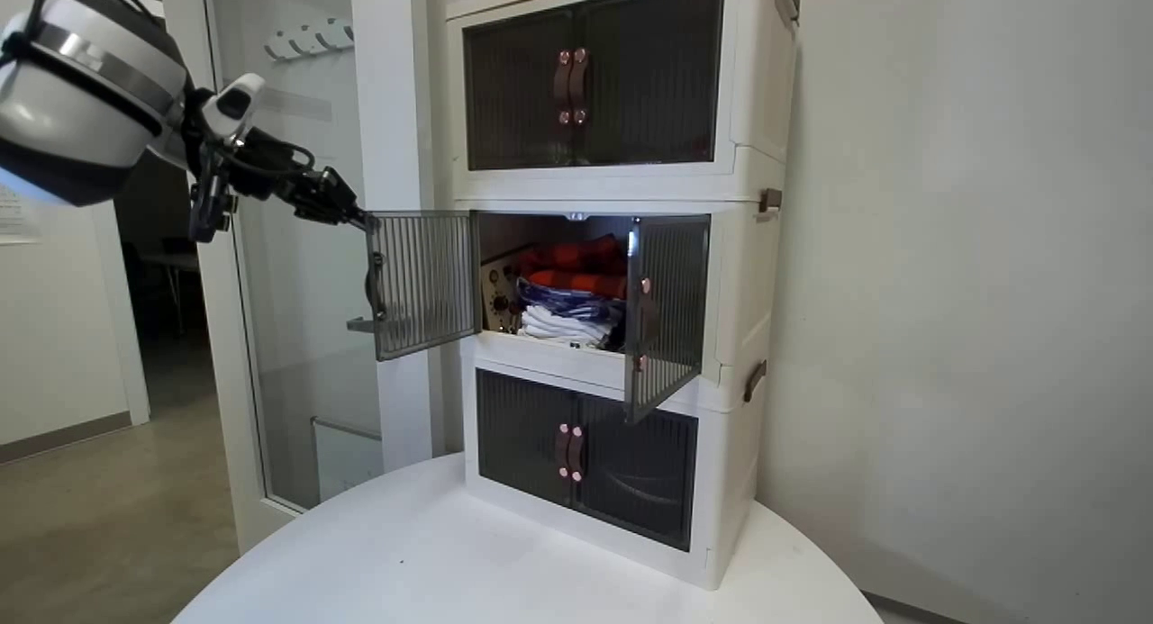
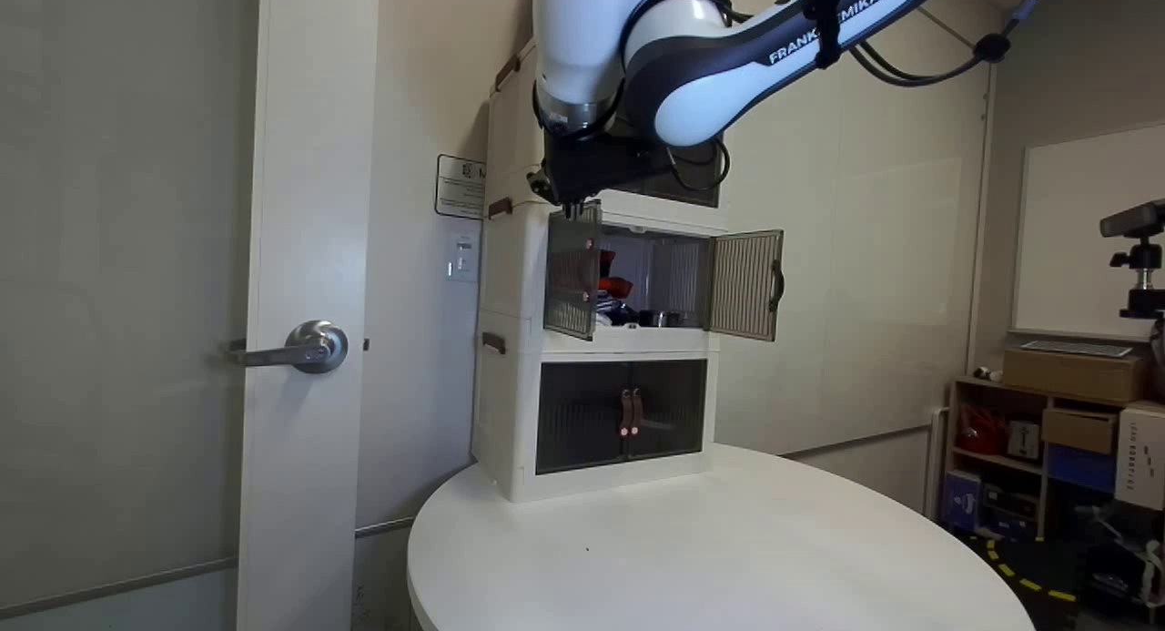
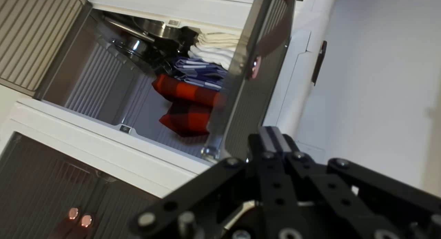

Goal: Close the doors of the middle compartment of the cabinet.

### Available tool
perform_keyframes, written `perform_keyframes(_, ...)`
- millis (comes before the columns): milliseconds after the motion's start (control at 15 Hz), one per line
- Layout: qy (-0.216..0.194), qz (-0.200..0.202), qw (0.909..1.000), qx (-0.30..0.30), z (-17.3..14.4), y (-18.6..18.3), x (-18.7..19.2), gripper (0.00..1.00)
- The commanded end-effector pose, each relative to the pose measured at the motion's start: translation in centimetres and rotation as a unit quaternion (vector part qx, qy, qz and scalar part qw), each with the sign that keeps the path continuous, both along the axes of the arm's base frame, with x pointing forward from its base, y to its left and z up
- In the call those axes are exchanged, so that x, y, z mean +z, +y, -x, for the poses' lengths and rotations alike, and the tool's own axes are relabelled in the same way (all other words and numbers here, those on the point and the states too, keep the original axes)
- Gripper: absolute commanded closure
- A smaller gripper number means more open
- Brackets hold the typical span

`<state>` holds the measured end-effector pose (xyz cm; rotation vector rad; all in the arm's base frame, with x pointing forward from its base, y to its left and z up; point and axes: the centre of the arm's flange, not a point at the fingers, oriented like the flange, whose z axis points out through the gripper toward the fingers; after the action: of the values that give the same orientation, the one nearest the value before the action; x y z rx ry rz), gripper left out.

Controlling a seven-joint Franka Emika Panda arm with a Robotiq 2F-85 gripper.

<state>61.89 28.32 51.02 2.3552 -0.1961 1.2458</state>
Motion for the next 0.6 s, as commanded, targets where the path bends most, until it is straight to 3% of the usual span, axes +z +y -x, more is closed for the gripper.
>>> perform_keyframes(0, 0.012, 0.028, 0.9992, -0.024, -0.7, 0.6, -2.6, 1.00)
perform_keyframes(133, 0.018, 0.045, 0.9982, -0.037, -1.3, -0.1, -3.9, 1.00)
perform_keyframes(200, 0.014, 0.057, 0.9972, -0.046, -0.4, 1.5, -5.9, 1.00)
perform_keyframes(533, -0.019, 0.104, 0.9904, -0.090, -1.8, -0.8, -8.9, 1.00)
